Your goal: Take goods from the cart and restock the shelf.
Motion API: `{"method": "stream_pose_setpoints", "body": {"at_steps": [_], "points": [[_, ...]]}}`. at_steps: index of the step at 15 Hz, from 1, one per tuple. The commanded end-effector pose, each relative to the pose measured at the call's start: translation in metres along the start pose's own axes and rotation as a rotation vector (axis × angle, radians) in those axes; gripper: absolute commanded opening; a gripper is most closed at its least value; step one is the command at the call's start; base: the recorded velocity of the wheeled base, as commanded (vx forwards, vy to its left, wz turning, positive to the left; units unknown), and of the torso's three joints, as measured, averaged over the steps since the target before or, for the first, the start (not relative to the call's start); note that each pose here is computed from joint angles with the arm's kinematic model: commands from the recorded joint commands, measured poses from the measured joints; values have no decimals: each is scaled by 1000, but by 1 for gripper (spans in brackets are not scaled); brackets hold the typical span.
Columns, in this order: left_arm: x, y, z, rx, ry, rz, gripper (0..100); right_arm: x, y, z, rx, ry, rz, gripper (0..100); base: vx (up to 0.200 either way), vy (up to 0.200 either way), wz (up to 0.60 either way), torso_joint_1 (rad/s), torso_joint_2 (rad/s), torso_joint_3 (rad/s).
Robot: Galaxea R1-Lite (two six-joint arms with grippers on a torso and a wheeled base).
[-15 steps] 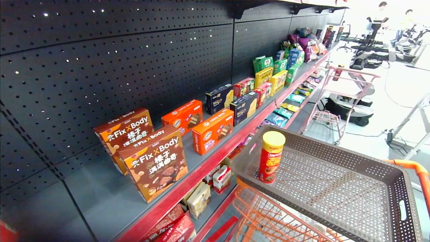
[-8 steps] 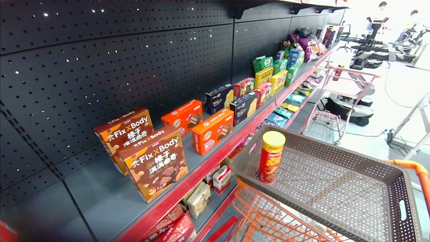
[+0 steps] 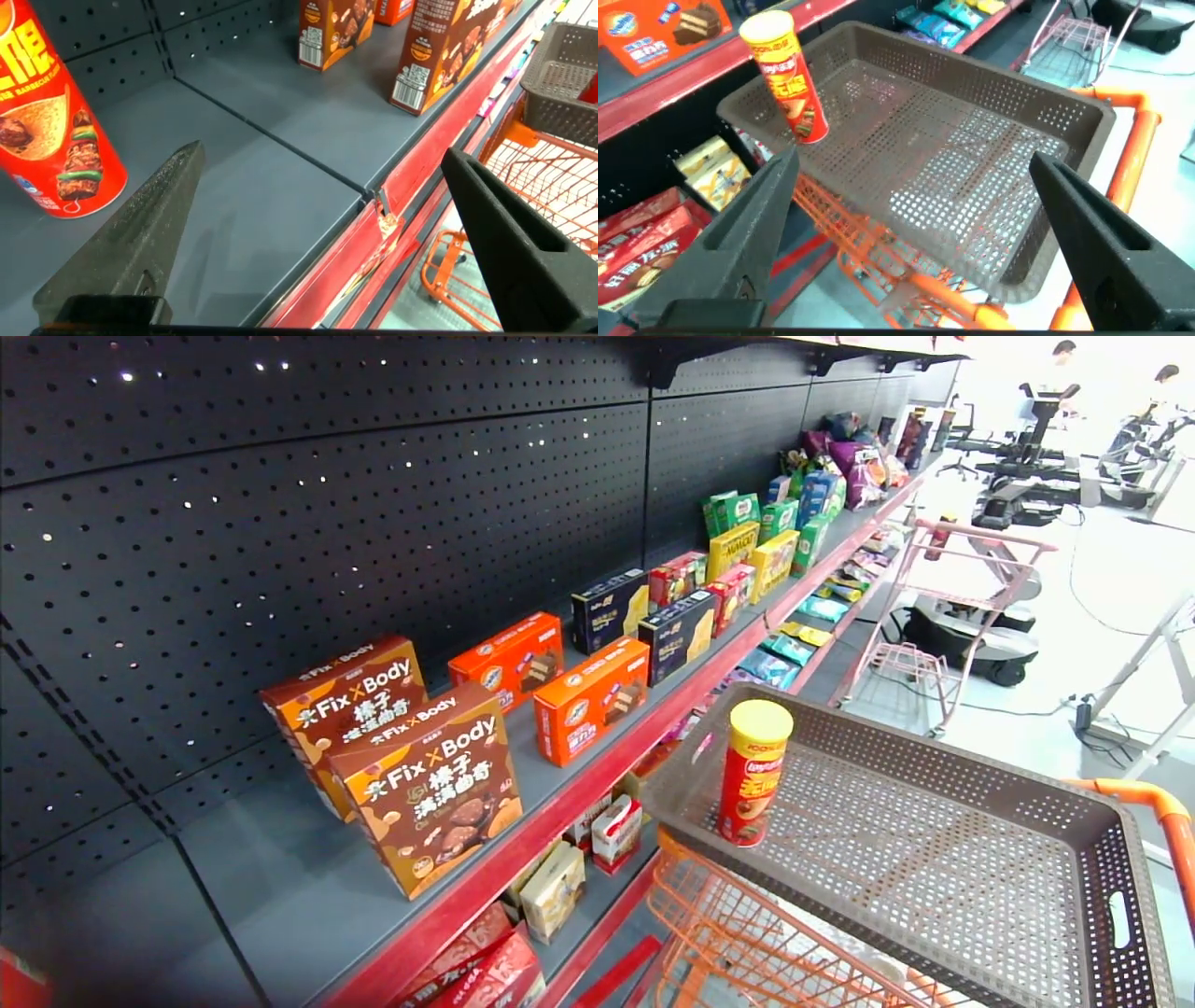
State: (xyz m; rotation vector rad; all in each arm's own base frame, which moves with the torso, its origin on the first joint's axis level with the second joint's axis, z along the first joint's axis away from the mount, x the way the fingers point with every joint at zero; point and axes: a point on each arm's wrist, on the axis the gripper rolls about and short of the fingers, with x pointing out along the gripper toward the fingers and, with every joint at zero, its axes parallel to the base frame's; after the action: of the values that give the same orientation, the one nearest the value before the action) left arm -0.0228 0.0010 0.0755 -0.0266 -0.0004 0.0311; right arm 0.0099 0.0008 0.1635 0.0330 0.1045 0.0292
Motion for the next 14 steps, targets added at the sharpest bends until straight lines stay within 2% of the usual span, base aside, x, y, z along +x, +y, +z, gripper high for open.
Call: {"method": "stream_pose_setpoints", "body": {"at_steps": [1, 4, 8, 11, 14], "points": [[0, 0, 0, 0, -2, 1, 100, 42, -2, 18, -12, 121, -9, 100, 0, 0, 0, 0, 0, 0], [0, 0, 0, -1, 0, 1, 100, 87, -3, 33, -10, 129, 0, 100, 0, 0, 0, 0, 0, 0], [0, 0, 0, -1, -2, 1, 100, 139, -5, 35, -7, 108, 8, 100, 0, 0, 0, 0, 0, 0], [0, 0, 0, -1, -2, 1, 100, 193, -8, 19, -10, 130, 53, 100, 0, 0, 0, 0, 0, 0], [0, 0, 0, -1, -2, 1, 100, 218, -11, 10, -19, 57, 105, 100, 0, 0, 0, 0, 0, 0]]}}
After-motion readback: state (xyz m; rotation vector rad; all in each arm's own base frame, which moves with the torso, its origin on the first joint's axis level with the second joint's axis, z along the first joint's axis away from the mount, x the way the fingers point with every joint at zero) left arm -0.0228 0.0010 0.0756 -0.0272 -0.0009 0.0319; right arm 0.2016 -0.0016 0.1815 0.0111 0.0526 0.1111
